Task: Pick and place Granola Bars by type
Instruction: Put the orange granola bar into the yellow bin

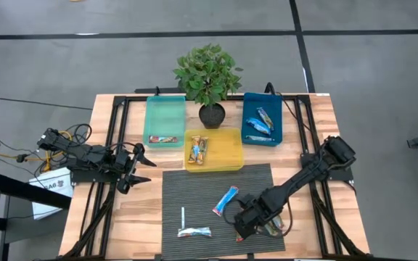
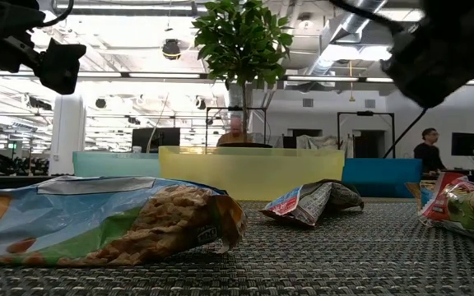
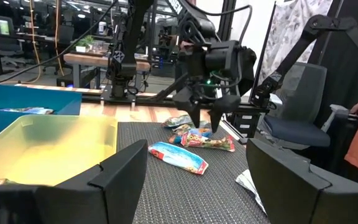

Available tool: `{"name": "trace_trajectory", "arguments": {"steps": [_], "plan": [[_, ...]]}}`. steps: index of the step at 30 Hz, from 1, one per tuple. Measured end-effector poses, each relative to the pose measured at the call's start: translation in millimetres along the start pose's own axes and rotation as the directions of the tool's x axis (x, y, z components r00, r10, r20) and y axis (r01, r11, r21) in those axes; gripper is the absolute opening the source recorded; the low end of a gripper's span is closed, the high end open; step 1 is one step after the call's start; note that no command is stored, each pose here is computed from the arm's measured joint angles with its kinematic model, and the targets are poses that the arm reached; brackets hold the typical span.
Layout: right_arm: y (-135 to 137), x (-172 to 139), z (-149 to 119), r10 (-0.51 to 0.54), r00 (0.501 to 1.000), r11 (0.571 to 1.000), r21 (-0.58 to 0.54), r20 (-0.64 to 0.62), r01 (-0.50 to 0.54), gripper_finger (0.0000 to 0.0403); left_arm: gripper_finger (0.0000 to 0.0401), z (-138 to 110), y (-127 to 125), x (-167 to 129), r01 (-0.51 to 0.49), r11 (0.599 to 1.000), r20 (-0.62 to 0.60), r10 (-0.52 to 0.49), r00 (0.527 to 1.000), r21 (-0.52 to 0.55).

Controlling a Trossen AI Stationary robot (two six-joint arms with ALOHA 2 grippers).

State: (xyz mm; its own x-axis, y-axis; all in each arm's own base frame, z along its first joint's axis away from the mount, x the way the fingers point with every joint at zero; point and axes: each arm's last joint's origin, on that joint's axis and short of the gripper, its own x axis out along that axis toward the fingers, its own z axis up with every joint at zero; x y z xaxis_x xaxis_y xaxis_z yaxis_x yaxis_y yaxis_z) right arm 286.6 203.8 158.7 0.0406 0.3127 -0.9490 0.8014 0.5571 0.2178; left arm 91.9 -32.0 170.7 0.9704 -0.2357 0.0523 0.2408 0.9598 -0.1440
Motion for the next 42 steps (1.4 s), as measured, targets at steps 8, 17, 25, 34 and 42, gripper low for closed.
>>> {"name": "trace_trajectory", "arguments": {"steps": [8, 17, 25, 34, 42], "plan": [[-5.4, 0.1, 10.9, -0.055, 0.996, 0.998, 0.011, 0.07, 0.054, 0.026, 0.0265, 0.1, -0.1, 0.0, 0.0, 1.0, 0.0, 0.0, 1.0, -0.001], [-8.5, -0.2, 11.2, -0.087, 0.993, 0.996, -0.006, 0.084, 0.088, 0.0247, 0.0265, 0.0, 0.0, 0.0, 0.0, 1.0, 0.0, 0.0, 1.0, 0.0], [-8.3, -0.2, 11.2, -0.085, 0.993, 0.996, -0.007, 0.085, 0.086, 0.0199, 0.0265, 0.1, 0.0, 0.0, 0.0, 1.0, 0.0, 0.0, 1.0, -0.001], [-7.8, -0.1, 11.2, -0.081, 0.993, 0.997, -0.007, 0.084, 0.082, 0.0143, 0.0265, 0.1, 0.0, 0.0, 0.0, 1.0, 0.0, 0.0, 1.0, -0.001], [-1.2, 15.6, 16.8, -0.043, 0.997, 0.999, -0.011, 0.058, 0.044, 0.0121, 0.0265, 0.0, 0.0, 0.0, 0.0, 1.0, 0.0, 0.0, 1.0, 0.001]]}}
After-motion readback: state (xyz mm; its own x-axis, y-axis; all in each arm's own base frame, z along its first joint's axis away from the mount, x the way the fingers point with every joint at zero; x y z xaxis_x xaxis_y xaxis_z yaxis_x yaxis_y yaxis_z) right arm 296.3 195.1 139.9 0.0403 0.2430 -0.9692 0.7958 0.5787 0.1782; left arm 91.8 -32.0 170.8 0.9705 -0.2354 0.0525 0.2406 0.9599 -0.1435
